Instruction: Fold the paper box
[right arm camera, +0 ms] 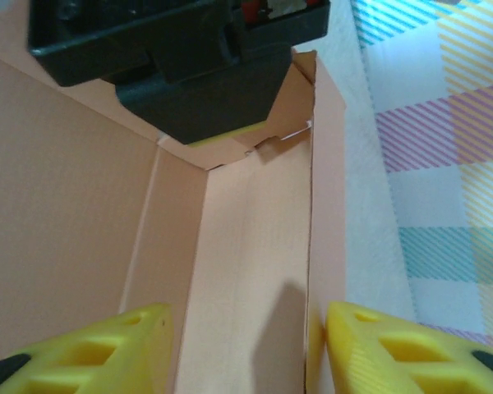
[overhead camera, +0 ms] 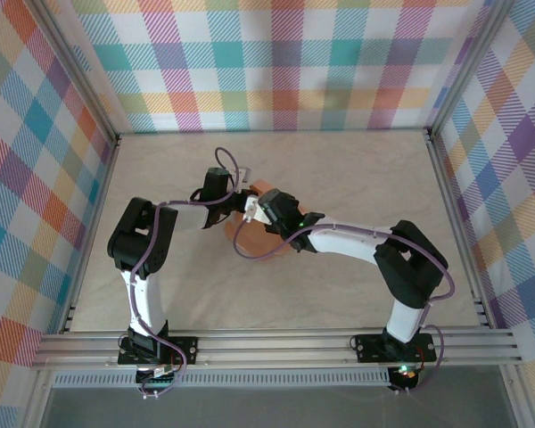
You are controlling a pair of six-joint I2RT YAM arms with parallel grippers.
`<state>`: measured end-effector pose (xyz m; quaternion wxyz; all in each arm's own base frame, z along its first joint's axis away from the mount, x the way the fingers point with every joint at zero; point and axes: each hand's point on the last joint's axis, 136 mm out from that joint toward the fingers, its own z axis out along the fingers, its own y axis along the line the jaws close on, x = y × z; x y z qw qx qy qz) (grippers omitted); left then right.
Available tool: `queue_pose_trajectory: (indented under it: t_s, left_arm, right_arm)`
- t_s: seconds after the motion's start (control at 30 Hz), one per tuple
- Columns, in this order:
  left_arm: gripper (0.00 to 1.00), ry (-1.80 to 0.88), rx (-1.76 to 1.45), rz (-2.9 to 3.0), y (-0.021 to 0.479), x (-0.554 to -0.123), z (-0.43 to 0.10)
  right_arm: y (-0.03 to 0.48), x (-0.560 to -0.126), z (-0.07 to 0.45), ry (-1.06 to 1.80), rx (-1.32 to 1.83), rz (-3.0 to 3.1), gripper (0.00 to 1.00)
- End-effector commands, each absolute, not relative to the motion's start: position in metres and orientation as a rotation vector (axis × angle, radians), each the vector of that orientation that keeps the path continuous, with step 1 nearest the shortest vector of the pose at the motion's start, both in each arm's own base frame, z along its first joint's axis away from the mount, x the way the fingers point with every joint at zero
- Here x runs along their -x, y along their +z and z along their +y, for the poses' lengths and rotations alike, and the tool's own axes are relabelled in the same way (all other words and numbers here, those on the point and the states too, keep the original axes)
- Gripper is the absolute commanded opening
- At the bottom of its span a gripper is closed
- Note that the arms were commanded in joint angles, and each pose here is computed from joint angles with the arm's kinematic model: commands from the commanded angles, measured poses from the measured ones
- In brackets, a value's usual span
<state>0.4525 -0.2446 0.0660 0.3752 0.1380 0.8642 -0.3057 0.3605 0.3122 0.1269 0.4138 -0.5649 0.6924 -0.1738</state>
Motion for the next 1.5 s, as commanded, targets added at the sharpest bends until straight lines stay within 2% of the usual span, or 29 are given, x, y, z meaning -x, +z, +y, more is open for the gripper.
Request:
queue_pose_trajectory:
  t_s: [0.0, 0.1, 0.2, 0.33, 0.47, 0.63, 0.8, 0.9, 1.17, 1.47]
  left_arm:
    - [0.13, -0.749, -0.388, 2.228, 0.068, -0.449, -0.246]
    - [0.13, -0.737, -0.401, 2.227, 0.069, -0.45, -0.246]
    - [0.13, -0.735, -0.417, 2.22, 0.072, -0.45, -0.246]
    - [0.13, -0.736, -0.435, 2.203, 0.076, -0.448, -0.247]
    - [0.13, -0.73, -0.472, 2.194, 0.08, -0.444, -0.248]
    - [0.16, -0.688, -0.556, 2.18, 0.086, -0.435, -0.252]
    - [0.16, -0.553, -0.667, 2.188, 0.08, -0.429, -0.258]
    - [0.16, -0.521, -0.695, 2.179, 0.077, -0.428, -0.262]
    - [0.14, -0.509, -0.695, 2.171, 0.07, -0.429, -0.264]
    - [0.15, -0.547, -0.699, 2.163, 0.07, -0.429, -0.27]
  right_arm:
    - [0.162, -0.338, 0.324, -0.195, 1.338, 1.766, 0.63]
    - [0.189, -0.317, 0.332, 0.07, 1.264, 1.794, 0.72]
    - [0.227, -0.313, 0.332, 0.339, 1.082, 1.799, 0.74]
    - [0.259, -0.332, 0.311, 0.564, 0.791, 1.83, 0.75]
    - [0.268, -0.365, 0.277, 0.707, 0.468, 1.942, 0.75]
    - [0.238, -0.401, 0.252, 0.788, 0.245, 2.243, 0.75]
    - [0.202, -0.421, 0.259, 0.798, 0.228, 2.402, 0.75]
    - [0.192, -0.431, 0.279, 0.9, 0.251, 2.419, 0.74]
    - [0.148, -0.432, 0.309, 1.12, 0.294, 2.525, 0.7]
    - [0.122, -0.428, 0.318, 1.195, 0.302, 2.588, 0.65]
